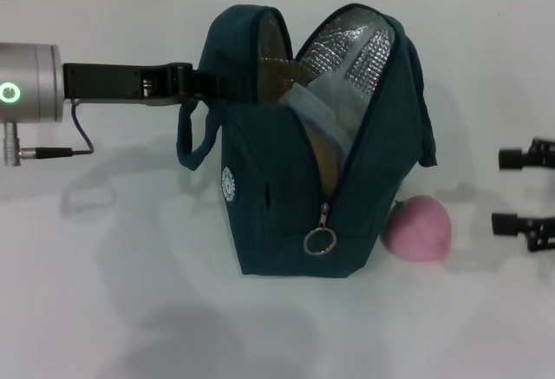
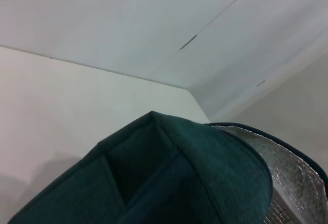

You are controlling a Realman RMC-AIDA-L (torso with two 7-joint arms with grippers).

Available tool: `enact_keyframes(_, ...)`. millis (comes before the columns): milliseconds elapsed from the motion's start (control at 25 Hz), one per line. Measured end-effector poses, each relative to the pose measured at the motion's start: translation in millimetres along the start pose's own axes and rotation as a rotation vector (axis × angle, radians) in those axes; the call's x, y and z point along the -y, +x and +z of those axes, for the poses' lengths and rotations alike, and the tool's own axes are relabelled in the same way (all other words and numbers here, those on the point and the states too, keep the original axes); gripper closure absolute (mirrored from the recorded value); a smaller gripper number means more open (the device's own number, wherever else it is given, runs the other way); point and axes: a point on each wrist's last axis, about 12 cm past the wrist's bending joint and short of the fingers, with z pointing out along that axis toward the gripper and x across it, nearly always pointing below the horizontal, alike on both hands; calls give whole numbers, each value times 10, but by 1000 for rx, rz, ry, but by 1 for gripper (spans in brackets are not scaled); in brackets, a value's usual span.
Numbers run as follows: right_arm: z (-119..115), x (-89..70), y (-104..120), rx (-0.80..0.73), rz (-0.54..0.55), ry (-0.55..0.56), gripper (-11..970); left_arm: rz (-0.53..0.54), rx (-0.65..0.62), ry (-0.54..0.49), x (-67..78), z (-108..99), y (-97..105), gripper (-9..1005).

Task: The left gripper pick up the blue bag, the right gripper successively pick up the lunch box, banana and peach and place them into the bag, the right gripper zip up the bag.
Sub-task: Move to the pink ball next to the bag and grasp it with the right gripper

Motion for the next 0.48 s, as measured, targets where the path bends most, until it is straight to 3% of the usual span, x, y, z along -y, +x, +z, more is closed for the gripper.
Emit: enact_keyframes(480, 299, 81, 353, -27, 118, 49, 75, 5, 1, 2, -4, -2, 20, 960)
